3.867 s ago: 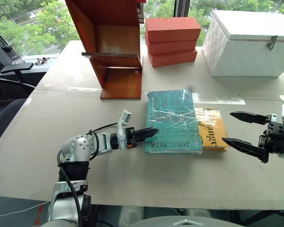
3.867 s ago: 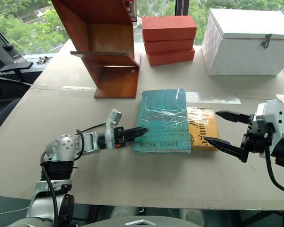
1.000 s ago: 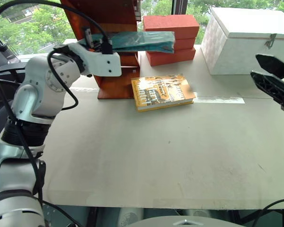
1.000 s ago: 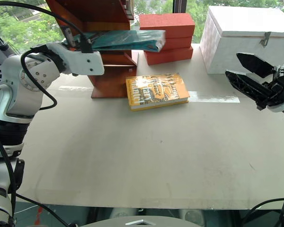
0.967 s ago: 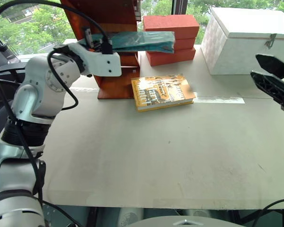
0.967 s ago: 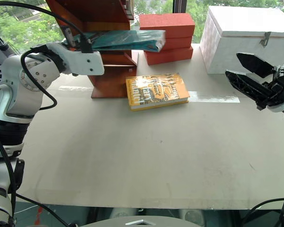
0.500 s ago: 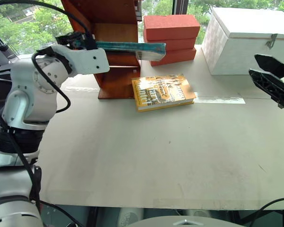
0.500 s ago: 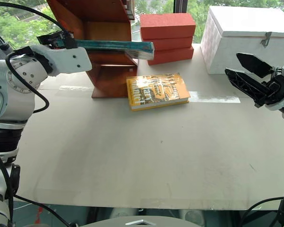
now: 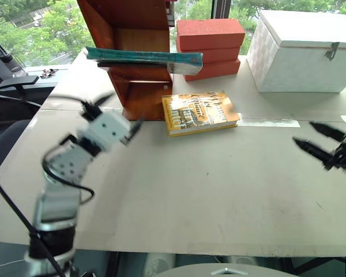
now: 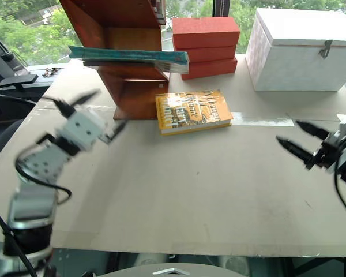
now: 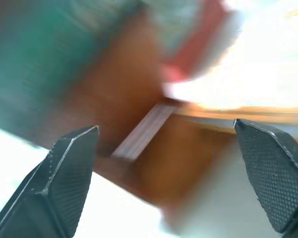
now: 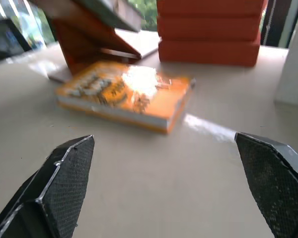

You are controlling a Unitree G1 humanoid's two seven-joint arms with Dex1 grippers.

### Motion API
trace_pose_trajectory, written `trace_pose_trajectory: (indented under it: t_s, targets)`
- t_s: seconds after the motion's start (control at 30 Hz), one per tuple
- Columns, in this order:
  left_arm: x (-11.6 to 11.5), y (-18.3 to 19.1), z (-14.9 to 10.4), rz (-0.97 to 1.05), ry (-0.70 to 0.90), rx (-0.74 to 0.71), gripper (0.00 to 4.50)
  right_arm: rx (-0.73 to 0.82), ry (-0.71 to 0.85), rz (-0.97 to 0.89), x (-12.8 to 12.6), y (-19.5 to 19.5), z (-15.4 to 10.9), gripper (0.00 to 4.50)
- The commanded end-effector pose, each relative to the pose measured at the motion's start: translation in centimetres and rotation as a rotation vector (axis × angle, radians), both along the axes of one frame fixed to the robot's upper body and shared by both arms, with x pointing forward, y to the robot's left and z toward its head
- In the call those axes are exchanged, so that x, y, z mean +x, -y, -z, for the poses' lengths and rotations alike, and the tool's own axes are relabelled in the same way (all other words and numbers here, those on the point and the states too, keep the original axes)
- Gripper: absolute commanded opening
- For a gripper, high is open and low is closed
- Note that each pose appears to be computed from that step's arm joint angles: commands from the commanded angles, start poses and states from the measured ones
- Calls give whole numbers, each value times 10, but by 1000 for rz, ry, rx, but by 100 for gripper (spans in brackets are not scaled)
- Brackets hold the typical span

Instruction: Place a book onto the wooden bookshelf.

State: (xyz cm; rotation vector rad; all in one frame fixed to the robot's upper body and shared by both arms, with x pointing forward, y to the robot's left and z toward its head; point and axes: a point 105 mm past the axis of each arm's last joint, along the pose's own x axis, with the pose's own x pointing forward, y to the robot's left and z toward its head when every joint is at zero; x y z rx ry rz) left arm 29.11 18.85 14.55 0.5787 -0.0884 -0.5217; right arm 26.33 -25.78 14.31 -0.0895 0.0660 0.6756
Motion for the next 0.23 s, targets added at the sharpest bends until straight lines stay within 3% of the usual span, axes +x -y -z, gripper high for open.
trace_pose_trajectory:
  t_s: [0.03, 0.1, 0.23]
  targets:
    - [-18, 22, 15, 103, -155, -180, 447, -92, 28, 29, -7, 2, 21, 450]
    - [-24, 27, 32, 97, -269, -231, 447, -93, 11, 53, -14, 3, 38, 450]
    - [-36, 34, 45, 164, -322, -201, 447, -93, 0, 75, -21, 3, 52, 450]
